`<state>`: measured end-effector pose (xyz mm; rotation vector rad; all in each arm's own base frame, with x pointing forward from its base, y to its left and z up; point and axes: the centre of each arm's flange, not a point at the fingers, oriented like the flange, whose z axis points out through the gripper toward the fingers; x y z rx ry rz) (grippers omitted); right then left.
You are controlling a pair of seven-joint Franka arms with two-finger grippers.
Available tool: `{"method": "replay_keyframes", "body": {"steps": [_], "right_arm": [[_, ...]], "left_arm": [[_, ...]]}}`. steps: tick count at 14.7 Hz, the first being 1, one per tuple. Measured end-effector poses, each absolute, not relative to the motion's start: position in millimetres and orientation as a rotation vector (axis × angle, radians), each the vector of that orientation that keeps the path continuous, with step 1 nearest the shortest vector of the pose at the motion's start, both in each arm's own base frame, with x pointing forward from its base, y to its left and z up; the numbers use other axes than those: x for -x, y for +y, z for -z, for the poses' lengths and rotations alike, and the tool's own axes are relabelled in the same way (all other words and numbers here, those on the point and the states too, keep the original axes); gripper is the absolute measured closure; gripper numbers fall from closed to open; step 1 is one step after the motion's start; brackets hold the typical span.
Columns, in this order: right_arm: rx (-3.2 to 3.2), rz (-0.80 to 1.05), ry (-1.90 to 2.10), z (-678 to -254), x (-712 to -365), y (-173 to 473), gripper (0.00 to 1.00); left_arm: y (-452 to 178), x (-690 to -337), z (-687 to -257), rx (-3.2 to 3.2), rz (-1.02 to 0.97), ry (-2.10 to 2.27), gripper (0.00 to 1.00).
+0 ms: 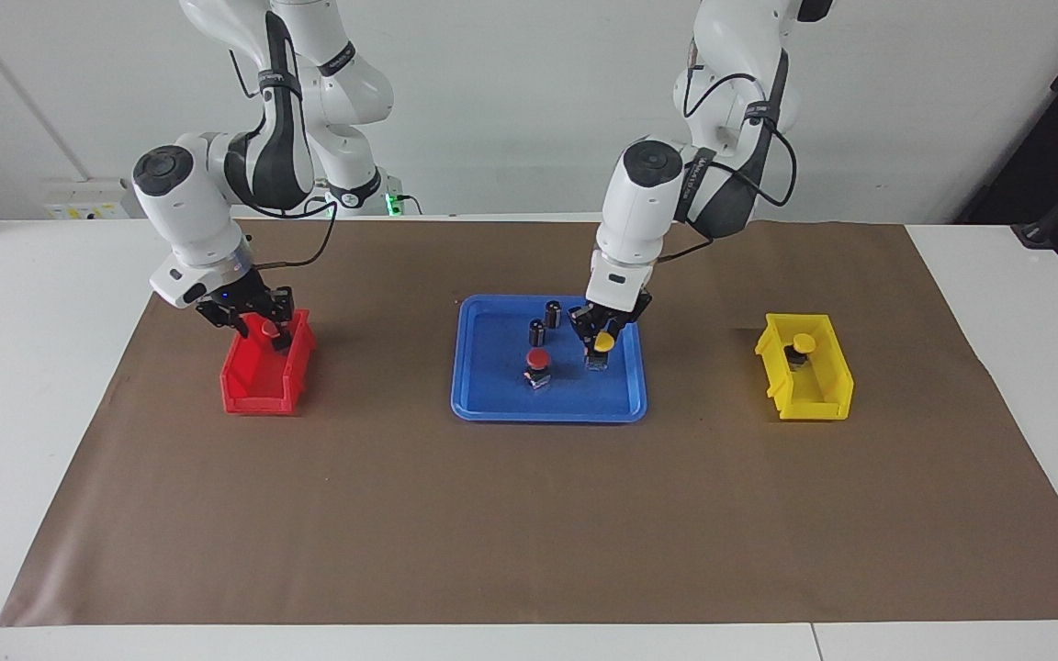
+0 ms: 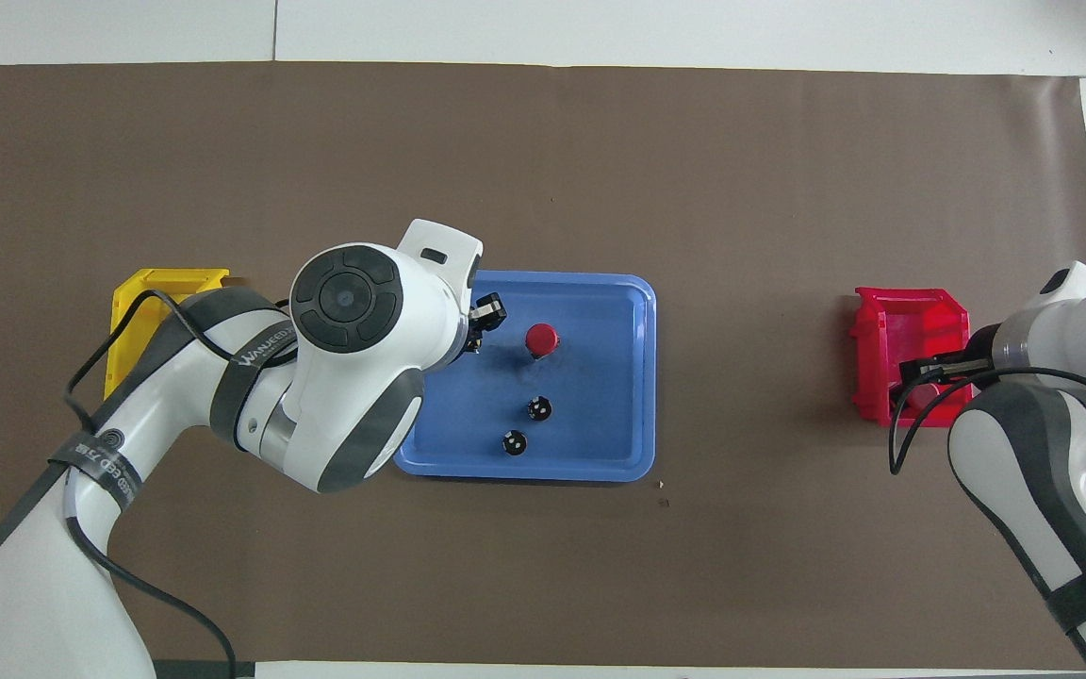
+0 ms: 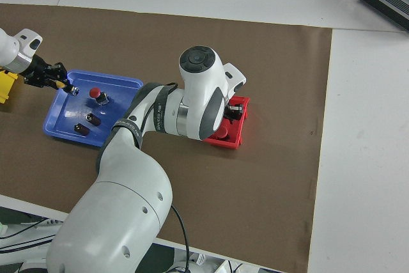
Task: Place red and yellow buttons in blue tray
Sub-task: 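Place the yellow button in the tray while the right gripper grasps another red button, then carry the red button to the tray while the left gripper returns to the yellow bin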
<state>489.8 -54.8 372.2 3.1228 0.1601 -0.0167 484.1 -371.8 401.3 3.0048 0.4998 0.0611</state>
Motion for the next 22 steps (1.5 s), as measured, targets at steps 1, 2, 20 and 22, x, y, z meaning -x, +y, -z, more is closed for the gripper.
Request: {"method": "replay_keyframes", "body": {"steps": [1,2,20,22], "right_arm": [[-3.123,0.023,0.163,-368,-488,-54,0.39],[-3.124,0.027,0.166,-366,-486,-54,0.40],[-3.122,0.024,0.214,-350,-477,-58,0.41],[-3.121,0.020,0.221,-344,-473,-58,0.43]], "left_arm": [[-374,-484,-398,-3.004,-0.061,0.500,0.58],[-375,-484,-396,-3.003,-0.060,0.503,0.58],[-275,-543,-432,-3.128,0.039,0.253,0.00],[-184,-571,-468,-3.136,0.040,0.106,0.00]]}}
